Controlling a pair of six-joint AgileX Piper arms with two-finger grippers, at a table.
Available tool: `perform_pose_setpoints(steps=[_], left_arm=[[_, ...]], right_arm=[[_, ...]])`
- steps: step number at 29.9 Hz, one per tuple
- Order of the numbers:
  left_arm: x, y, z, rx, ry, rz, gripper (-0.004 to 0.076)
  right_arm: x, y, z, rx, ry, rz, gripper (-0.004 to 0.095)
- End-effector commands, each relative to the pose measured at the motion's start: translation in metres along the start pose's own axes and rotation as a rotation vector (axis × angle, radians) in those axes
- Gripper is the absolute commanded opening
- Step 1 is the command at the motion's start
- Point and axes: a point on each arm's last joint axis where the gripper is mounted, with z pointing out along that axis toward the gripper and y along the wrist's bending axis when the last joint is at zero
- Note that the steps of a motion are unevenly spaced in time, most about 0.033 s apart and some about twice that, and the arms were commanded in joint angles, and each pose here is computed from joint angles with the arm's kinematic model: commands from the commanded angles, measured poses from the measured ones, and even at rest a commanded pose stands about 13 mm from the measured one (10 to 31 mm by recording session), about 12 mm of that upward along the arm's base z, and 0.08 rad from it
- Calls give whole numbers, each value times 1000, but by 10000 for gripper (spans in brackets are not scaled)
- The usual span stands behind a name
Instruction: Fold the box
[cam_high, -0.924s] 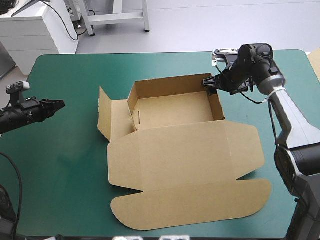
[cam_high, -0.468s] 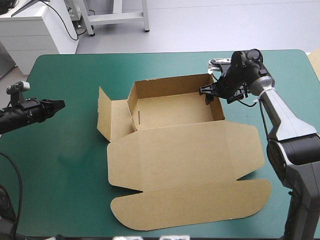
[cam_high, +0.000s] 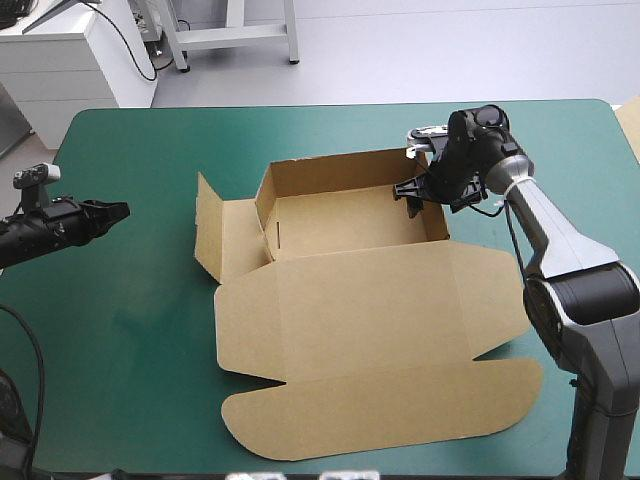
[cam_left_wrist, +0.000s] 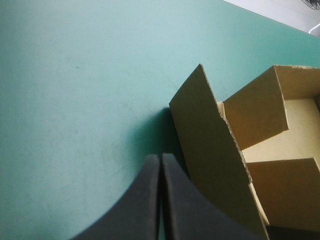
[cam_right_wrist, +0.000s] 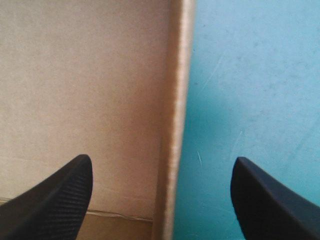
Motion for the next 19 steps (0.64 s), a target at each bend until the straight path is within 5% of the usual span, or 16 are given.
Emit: perform_pose_setpoints(steps=[1,9,13,19], left_arm=[[-13,-15,-11,30,-75,17,-8],[-10,-13,-11,12,-44,42,-8],[-10,-13,-11,13,-45,41,-8],[-9,-14,-11,26,-38,42,-8]], right_arm=[[-1,1,-28,10,-63,-40,619],[-2,5,-15,-35,-34,-46,311],[-2,5,-15,-36,-33,-87,9],[3,7,-48,-35,-105,-195,-21]])
